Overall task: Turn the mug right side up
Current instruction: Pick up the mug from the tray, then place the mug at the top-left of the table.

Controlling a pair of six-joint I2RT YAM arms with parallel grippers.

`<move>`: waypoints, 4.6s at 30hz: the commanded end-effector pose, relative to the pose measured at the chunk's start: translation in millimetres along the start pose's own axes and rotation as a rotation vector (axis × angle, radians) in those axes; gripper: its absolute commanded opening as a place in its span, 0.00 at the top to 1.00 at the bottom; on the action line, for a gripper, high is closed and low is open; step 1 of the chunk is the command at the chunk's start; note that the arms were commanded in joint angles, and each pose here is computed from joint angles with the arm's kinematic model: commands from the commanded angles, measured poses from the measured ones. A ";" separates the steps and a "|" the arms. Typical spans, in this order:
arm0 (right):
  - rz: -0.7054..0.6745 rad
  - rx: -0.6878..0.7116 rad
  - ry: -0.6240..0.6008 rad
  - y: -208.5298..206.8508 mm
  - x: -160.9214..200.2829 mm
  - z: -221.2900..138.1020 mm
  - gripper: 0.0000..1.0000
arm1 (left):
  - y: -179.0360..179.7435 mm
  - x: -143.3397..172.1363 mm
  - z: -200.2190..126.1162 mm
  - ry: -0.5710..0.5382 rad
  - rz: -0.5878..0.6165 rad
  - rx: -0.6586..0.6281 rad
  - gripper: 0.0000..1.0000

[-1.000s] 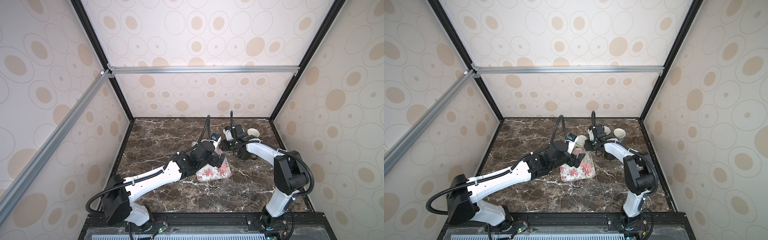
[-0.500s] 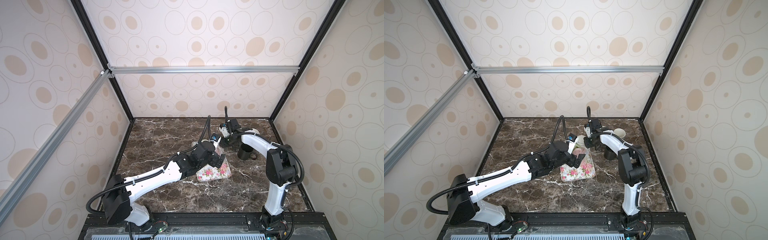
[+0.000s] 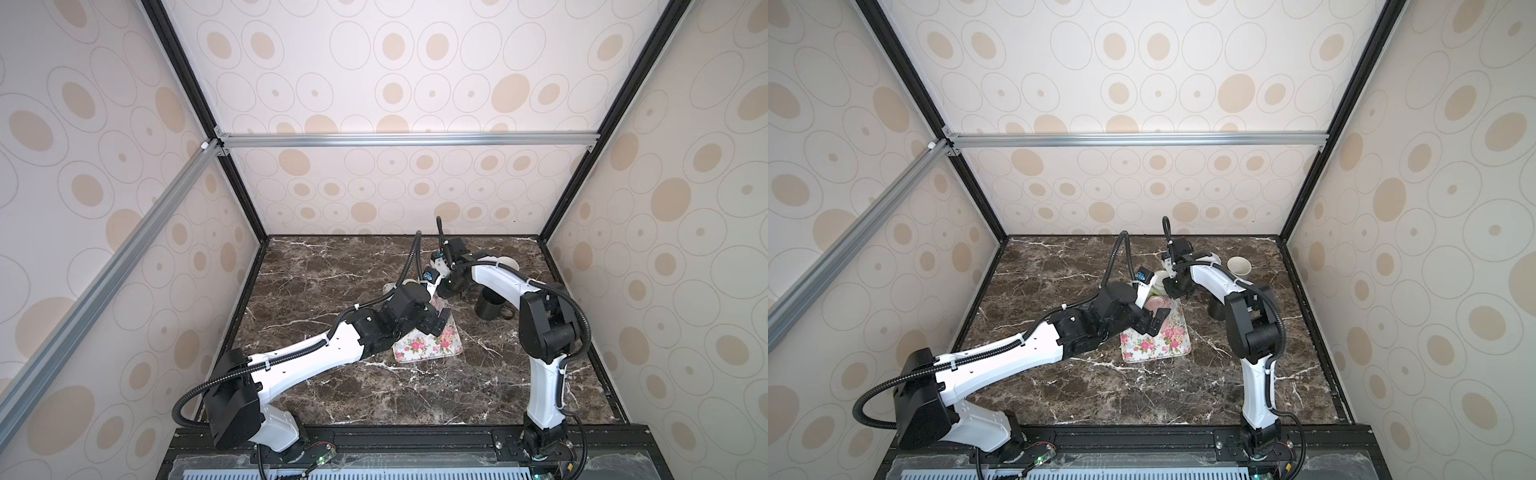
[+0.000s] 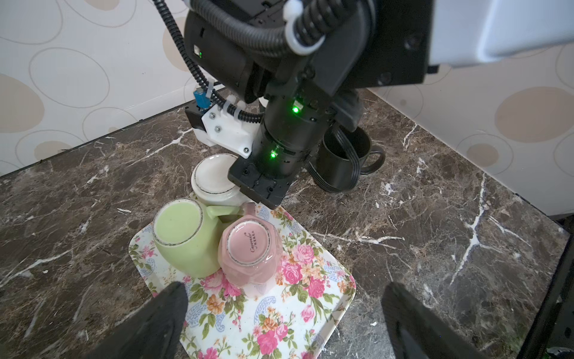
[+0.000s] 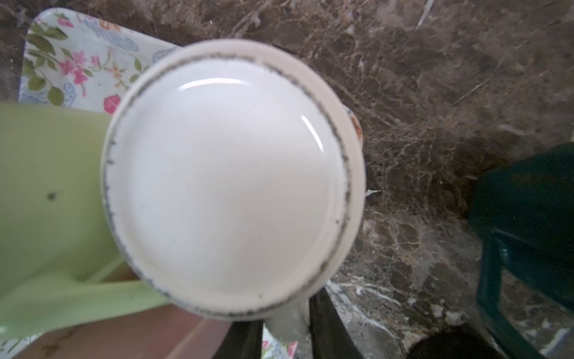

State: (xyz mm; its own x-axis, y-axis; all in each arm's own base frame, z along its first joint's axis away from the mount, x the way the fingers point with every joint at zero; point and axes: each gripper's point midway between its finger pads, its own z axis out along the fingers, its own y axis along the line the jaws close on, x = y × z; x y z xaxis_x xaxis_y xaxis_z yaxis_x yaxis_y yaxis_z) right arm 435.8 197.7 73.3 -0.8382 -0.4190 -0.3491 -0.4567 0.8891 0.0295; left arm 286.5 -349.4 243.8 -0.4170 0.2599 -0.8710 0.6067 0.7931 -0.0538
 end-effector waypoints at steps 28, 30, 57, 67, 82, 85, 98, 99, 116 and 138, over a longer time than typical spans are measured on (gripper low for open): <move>0.096 0.054 -0.127 -14.3 -36.5 -39.6 1.00 | 12.1 5.1 -0.4 0.002 0.000 -0.048 0.02; 0.112 0.031 -0.153 -13.2 -38.3 -48.9 1.00 | 13.4 5.1 -1.8 -0.004 -0.001 -0.051 0.02; 0.365 -0.294 -0.675 5.9 -20.6 -216.4 1.00 | -7.8 -52.2 -30.1 -0.335 -0.283 0.408 0.02; 0.407 -0.556 -0.852 36.2 -16.5 -263.8 1.00 | -17.6 -73.9 -43.8 -0.454 -0.270 0.551 0.11; 0.406 -0.662 -0.982 45.6 -6.4 -286.5 1.00 | -21.8 -79.9 -41.0 -0.422 -0.375 0.748 0.23; 0.397 -0.677 -0.994 47.4 -7.4 -290.8 1.00 | -22.5 -79.9 -39.9 -0.411 -0.382 0.755 0.23; 0.339 -0.748 -1.055 59.0 5.8 -306.5 1.00 | -25.7 -94.3 -43.0 -0.428 -0.403 0.816 0.36; 0.337 -0.753 -1.059 59.6 7.2 -307.2 1.00 | -25.9 -94.8 -43.1 -0.431 -0.409 0.828 0.37; 0.333 -0.796 -1.075 65.1 19.4 -310.9 1.00 | -21.0 -80.3 -31.9 -0.379 -0.429 0.789 0.38; 0.314 -0.832 -1.106 68.9 22.6 -319.3 1.00 | -21.7 -98.0 -29.9 -0.411 -0.455 0.816 0.42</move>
State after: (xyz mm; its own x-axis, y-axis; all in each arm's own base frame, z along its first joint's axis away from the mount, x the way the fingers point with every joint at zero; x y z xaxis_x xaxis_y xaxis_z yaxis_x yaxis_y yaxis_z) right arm 302.4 192.9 322.3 -0.5665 0.4467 -0.6925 -0.5409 0.4324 0.7214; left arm 287.8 -375.8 319.2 -0.5869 -0.2598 -0.7668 0.7626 0.1408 -0.6314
